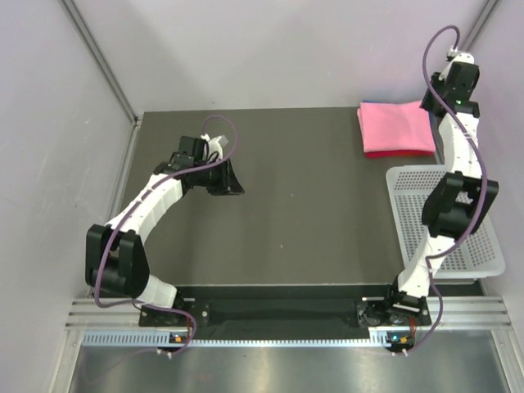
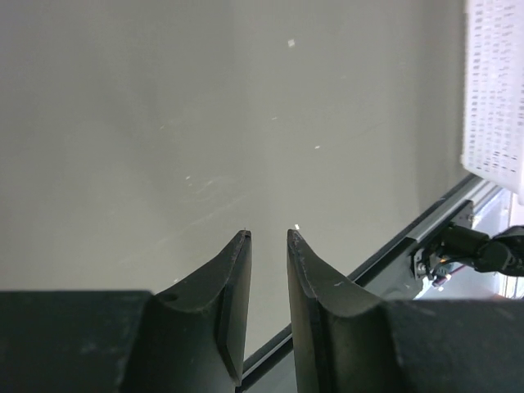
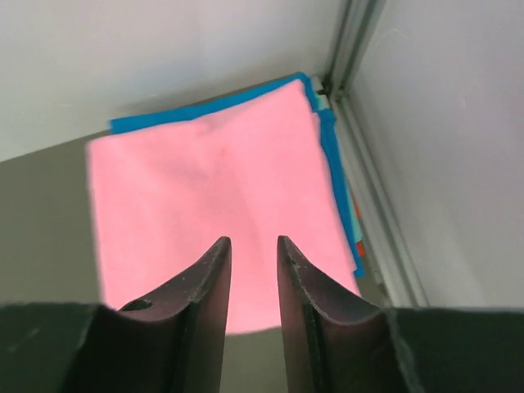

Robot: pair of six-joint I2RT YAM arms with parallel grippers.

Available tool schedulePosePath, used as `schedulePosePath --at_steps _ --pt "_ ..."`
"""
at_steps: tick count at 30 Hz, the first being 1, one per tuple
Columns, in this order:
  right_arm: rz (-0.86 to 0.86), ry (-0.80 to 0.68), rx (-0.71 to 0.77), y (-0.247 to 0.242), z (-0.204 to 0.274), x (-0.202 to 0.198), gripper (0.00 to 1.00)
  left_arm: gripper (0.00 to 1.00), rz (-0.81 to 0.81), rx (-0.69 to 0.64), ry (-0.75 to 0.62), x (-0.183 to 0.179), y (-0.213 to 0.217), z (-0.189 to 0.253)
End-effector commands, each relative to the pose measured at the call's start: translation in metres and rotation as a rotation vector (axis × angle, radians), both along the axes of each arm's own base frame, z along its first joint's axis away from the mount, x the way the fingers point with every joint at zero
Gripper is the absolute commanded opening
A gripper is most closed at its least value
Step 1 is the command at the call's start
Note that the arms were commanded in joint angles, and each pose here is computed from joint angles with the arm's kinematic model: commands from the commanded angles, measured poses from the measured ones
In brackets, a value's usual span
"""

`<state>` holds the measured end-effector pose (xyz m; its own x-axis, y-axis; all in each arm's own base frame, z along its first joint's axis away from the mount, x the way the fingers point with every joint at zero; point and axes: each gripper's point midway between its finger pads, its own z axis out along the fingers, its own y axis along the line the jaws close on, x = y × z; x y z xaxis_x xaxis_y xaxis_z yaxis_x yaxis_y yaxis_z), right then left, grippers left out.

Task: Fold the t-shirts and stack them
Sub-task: Neatly place the folded tshirt to the corner

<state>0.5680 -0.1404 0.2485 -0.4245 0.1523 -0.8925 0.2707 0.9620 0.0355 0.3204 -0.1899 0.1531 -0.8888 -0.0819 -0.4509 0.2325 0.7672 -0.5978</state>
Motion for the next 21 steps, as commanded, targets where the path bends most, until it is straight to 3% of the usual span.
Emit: schedulePosePath --at_steps 1,5,10,17,21 --pt "0.078 0.004 0.109 0.036 0.013 -0.023 0.25 0.29 -0.033 -0.063 -0.101 0.001 -0.007 0.027" --pt "0.093 0.097 0.138 0.041 -0.017 -0.037 0.18 0.29 -0.033 -0.063 -0.108 0.000 -0.006 0.029" --pt "0.107 0.148 0.183 0.047 -0.051 -0.035 0.18 0.29 -0.032 -0.062 -0.107 0.000 -0.006 0.028" --pt "0.060 0.224 0.245 0.039 -0.136 -0.024 0.17 0.29 -0.019 -0.039 -0.087 0.003 -0.003 0.019" --pt "0.029 0.265 0.245 0.032 -0.150 -0.028 0.17 0.29 -0.016 -0.029 -0.072 0.005 -0.003 0.013"
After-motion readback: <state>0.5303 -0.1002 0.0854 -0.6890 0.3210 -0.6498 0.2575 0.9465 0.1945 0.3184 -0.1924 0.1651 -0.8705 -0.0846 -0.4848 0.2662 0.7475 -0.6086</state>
